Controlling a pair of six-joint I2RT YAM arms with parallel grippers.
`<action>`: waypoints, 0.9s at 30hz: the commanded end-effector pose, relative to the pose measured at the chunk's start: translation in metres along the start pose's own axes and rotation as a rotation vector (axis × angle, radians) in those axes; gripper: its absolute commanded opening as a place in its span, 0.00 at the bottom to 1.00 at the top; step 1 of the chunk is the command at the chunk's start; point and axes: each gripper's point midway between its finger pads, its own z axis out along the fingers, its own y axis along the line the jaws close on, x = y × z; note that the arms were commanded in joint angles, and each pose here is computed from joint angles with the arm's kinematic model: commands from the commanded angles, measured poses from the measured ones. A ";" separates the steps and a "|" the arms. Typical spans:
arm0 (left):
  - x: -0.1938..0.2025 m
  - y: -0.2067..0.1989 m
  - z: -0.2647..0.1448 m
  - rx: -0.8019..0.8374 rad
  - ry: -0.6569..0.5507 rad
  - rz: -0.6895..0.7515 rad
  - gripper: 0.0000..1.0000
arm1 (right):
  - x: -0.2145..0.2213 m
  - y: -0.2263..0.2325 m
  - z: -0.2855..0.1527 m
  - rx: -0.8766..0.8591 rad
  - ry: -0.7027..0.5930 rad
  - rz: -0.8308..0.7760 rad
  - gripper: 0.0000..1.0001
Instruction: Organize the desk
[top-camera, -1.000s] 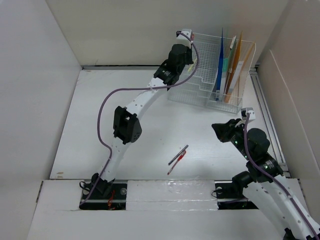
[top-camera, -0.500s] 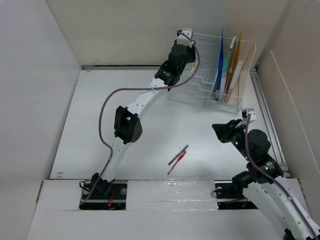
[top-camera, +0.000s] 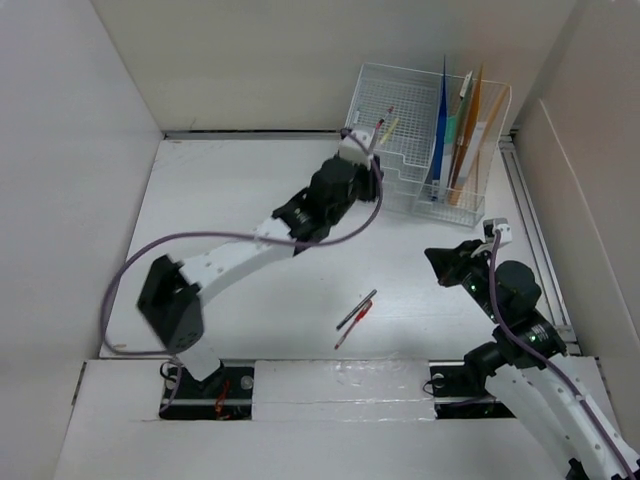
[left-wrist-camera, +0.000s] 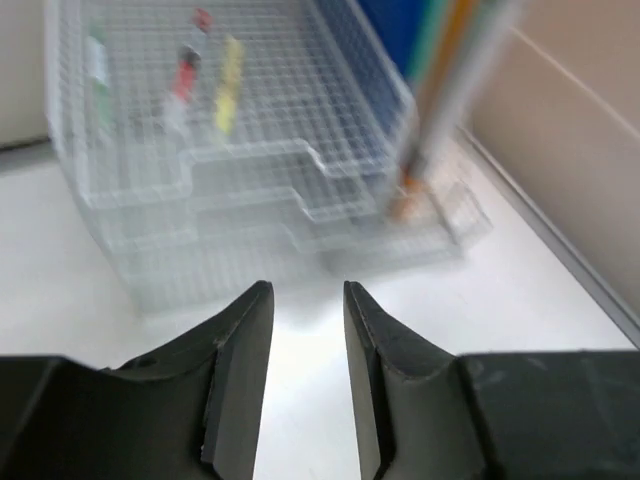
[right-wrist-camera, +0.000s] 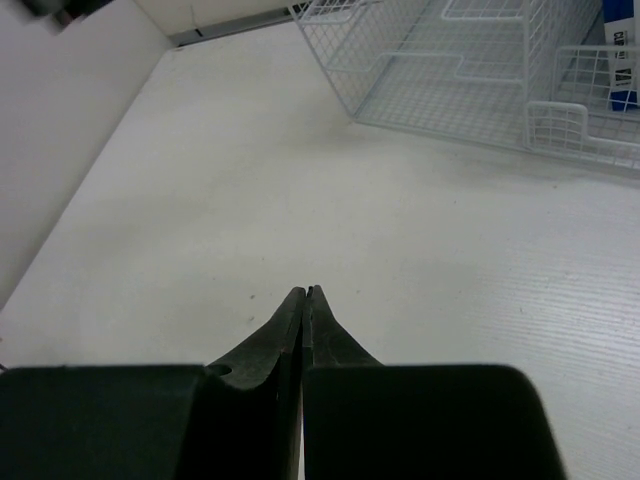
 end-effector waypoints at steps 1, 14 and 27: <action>0.004 -0.026 -0.073 0.080 -0.060 -0.125 0.30 | -0.010 0.005 0.002 -0.024 -0.045 -0.018 0.00; 0.239 -0.029 -0.184 0.090 0.538 -0.079 0.29 | -0.012 0.009 -0.002 -0.049 -0.064 -0.016 0.21; 0.309 -0.039 -0.200 0.108 0.704 0.040 0.26 | -0.012 0.009 -0.003 -0.043 -0.057 -0.019 0.20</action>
